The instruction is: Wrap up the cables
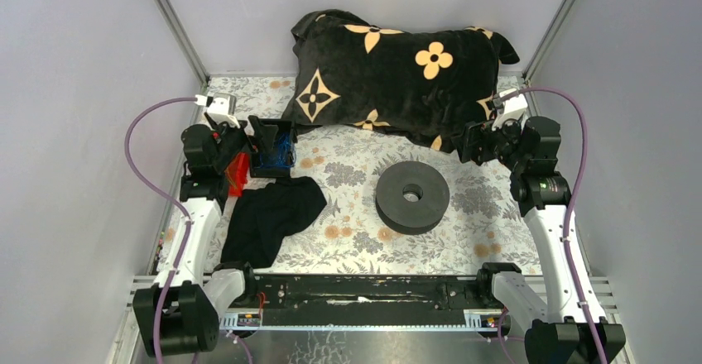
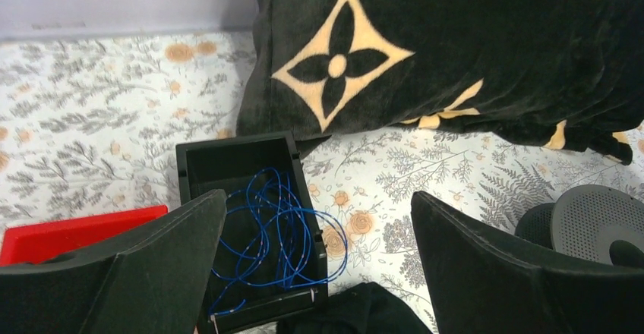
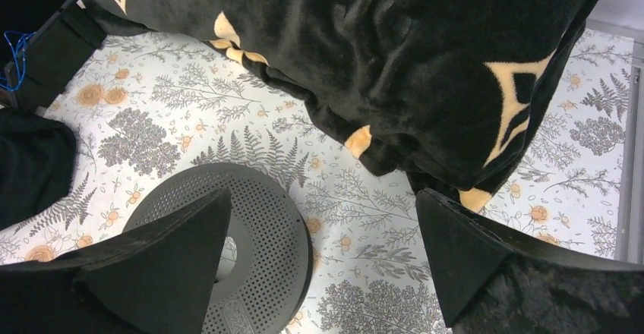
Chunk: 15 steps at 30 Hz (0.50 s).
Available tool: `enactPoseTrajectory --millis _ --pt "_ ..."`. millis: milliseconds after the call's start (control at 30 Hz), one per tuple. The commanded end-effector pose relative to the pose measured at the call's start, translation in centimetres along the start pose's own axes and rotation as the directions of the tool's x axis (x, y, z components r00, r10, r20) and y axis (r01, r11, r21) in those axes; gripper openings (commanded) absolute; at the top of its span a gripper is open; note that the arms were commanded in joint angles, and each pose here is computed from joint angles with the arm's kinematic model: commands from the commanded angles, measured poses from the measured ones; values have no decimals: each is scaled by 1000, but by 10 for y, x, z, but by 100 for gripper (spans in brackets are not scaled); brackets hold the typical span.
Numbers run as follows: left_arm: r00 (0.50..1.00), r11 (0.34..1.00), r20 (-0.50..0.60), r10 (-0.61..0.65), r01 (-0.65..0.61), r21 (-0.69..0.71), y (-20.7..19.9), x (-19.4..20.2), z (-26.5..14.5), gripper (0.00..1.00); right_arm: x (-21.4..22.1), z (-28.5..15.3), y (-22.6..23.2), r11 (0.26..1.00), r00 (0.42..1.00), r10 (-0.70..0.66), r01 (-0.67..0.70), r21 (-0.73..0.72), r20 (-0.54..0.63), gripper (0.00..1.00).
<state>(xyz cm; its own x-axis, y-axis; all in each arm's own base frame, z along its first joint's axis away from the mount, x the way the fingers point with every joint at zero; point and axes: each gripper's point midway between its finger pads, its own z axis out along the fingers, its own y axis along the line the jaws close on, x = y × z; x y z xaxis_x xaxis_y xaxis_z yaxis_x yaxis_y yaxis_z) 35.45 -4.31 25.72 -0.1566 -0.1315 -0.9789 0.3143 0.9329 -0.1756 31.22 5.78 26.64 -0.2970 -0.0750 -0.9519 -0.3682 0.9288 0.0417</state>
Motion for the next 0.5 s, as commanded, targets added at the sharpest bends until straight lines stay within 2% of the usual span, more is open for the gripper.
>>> enactPoseTrajectory --millis 0,133,300,467 --pt "999 998 -27 -46 45 -42 10 -3 12 96 -25 -5 -8 999 999 -36 34 37 42 99" --pt "991 998 -129 -30 21 -64 8 24 29 92 -11 0 -10 999 1000 -14 13 45 22 99" --pt "951 985 -297 84 -124 -118 -6 68 53 95 3 2 -2 1000 1000 -13 13 1 15 99" --pt "901 951 -393 186 -266 -160 -4 86 70 94 9 6 3 999 1000 -3 3 -32 1 99"
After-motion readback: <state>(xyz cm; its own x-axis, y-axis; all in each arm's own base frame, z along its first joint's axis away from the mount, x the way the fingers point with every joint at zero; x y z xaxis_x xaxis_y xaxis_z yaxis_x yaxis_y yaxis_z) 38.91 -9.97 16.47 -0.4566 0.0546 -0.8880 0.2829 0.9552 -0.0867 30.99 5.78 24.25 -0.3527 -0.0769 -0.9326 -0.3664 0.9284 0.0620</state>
